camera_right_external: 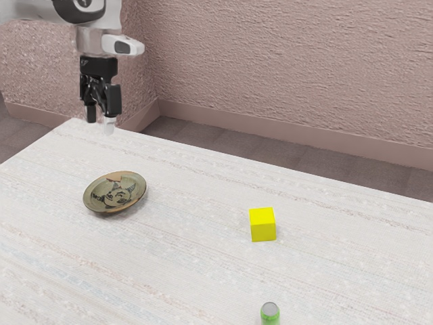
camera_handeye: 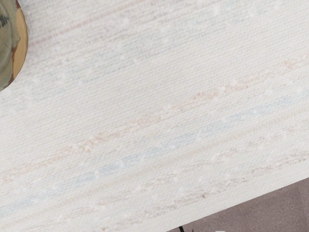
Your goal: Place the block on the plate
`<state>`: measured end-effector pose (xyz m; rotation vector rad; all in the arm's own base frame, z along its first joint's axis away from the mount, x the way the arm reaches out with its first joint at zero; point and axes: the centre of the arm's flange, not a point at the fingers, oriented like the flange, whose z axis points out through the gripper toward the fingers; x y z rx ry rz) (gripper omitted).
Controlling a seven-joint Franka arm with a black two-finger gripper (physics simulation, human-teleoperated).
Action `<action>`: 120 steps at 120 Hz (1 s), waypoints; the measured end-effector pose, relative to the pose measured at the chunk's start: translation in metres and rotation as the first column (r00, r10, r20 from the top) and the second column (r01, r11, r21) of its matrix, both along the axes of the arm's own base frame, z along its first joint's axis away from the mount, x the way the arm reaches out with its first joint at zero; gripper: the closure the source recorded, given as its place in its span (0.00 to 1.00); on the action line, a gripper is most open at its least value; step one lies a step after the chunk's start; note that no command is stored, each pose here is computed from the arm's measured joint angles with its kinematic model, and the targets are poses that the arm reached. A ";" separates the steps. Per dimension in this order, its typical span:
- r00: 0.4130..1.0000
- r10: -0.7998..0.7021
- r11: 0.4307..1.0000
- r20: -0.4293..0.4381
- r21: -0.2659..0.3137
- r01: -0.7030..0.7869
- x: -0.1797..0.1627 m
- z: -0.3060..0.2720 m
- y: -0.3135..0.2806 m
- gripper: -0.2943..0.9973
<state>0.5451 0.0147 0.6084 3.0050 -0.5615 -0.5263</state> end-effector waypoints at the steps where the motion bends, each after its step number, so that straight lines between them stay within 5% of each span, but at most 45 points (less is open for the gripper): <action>1: 1.000 -0.006 1.000 0.009 -0.002 0.006 0.001 0.000 0.000 0.23; 25: 0.983 -0.108 0.993 0.148 -0.024 0.113 0.017 0.010 0.008 0.23; 53: 0.925 -0.333 0.935 0.183 -0.058 0.349 0.068 -0.059 -0.086 0.23; 75: 0.902 -0.394 0.902 0.177 -0.115 0.416 0.102 -0.138 -0.119 0.23; 120: 0.833 -0.502 0.832 0.232 -0.133 0.539 0.145 -0.218 -0.190 0.23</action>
